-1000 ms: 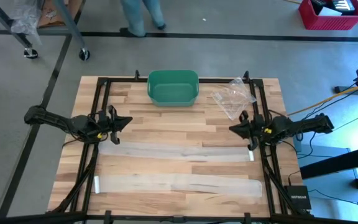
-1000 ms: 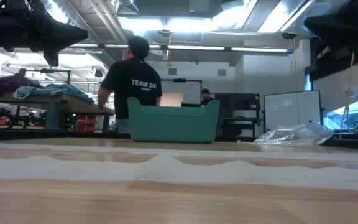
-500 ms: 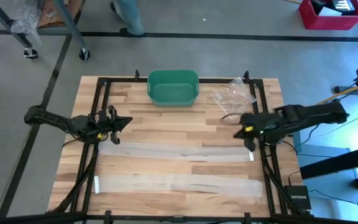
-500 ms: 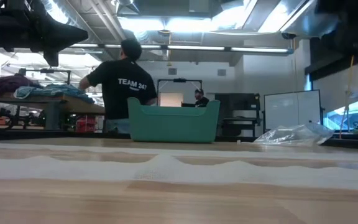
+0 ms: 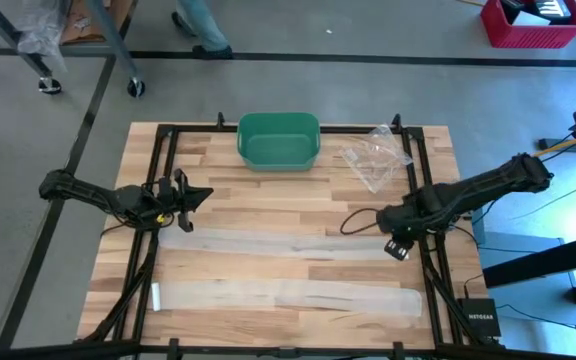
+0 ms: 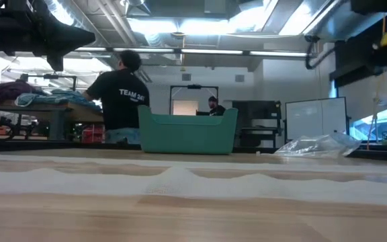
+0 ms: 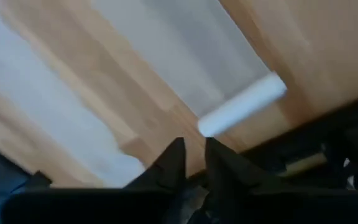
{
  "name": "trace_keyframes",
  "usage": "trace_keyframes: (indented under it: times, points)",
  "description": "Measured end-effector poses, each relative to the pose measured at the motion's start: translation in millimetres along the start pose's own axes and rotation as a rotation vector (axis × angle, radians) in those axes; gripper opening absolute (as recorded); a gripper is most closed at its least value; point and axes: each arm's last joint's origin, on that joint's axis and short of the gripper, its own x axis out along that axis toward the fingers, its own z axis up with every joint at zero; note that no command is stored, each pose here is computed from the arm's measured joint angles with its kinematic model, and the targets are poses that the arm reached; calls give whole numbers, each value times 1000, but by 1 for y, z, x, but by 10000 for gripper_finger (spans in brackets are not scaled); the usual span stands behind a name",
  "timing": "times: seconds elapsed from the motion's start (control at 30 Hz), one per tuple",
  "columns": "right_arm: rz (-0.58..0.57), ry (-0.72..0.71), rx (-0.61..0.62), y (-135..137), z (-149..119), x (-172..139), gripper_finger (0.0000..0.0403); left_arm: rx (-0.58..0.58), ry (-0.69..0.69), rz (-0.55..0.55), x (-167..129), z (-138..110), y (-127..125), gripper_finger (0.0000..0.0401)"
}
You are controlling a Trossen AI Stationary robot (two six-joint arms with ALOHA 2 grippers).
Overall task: Roll bandage
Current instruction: Roll the top white bandage
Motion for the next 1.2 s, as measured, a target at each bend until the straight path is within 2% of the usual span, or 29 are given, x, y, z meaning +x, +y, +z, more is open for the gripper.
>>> trace_keyframes:
  times: [0.2, 0.37, 0.57, 0.7, 0.9, 1.2]
  points:
    - [-37, -70, 87, 4, -6, 7, 158, -24, 0, 0, 0, 0, 0, 4]
    - [-48, -109, 128, 7, -9, 8, 196, -29, -3, 0, 0, 0, 0, 4]
    - [-108, -80, 70, 17, 0, 22, 193, -29, -6, 0, 0, 1, 0, 4]
    - [-249, 56, 97, 18, 8, 40, 183, -25, -7, 0, 0, 1, 0, 4]
    - [-364, 172, 70, 22, 15, 64, 178, -24, -7, 0, 0, 1, 0, 4]
    - [-336, 168, 89, 15, 17, 82, 177, -28, -6, 0, 0, 1, 0, 4]
